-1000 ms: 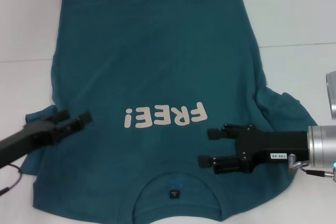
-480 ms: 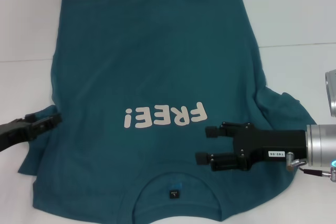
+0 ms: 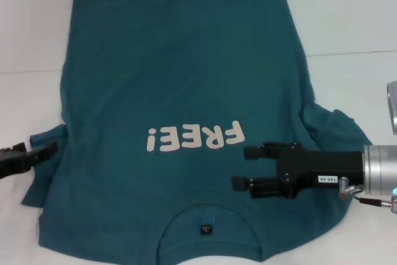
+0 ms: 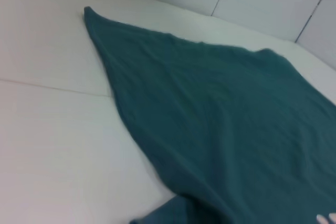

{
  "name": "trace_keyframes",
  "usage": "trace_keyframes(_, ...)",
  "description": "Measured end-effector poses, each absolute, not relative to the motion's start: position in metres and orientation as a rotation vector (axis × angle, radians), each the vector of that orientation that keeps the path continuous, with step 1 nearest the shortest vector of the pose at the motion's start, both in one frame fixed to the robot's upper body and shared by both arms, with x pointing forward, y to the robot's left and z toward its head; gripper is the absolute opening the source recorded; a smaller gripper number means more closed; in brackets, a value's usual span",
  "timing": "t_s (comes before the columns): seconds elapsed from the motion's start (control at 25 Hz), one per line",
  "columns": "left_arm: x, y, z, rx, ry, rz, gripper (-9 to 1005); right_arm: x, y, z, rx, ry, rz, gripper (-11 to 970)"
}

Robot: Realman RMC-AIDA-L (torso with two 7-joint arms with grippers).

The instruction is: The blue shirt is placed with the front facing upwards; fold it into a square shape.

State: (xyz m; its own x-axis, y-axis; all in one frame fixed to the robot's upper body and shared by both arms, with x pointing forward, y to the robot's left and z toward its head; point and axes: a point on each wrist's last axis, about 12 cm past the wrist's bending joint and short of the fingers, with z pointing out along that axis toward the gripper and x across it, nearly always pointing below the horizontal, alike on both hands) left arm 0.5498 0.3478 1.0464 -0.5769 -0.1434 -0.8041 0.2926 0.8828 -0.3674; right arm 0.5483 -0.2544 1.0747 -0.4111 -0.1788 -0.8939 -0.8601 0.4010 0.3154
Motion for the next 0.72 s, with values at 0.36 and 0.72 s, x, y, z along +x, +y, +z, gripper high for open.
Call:
trace_keyframes(0.36, 0.546, 0.3455, 1.0432, 0.163, 2.146, -0.592, 903, 0.5485, -0.2551, 1.0752, -0.894, 1.836, 1.047, 917)
trace_keyframes(0.72, 0.5472, 0.3397, 1.0439, 0.206, 2.153, -0.614, 902, 0.5481, -0.2552, 1.0751, -0.894, 1.836, 1.048, 916)
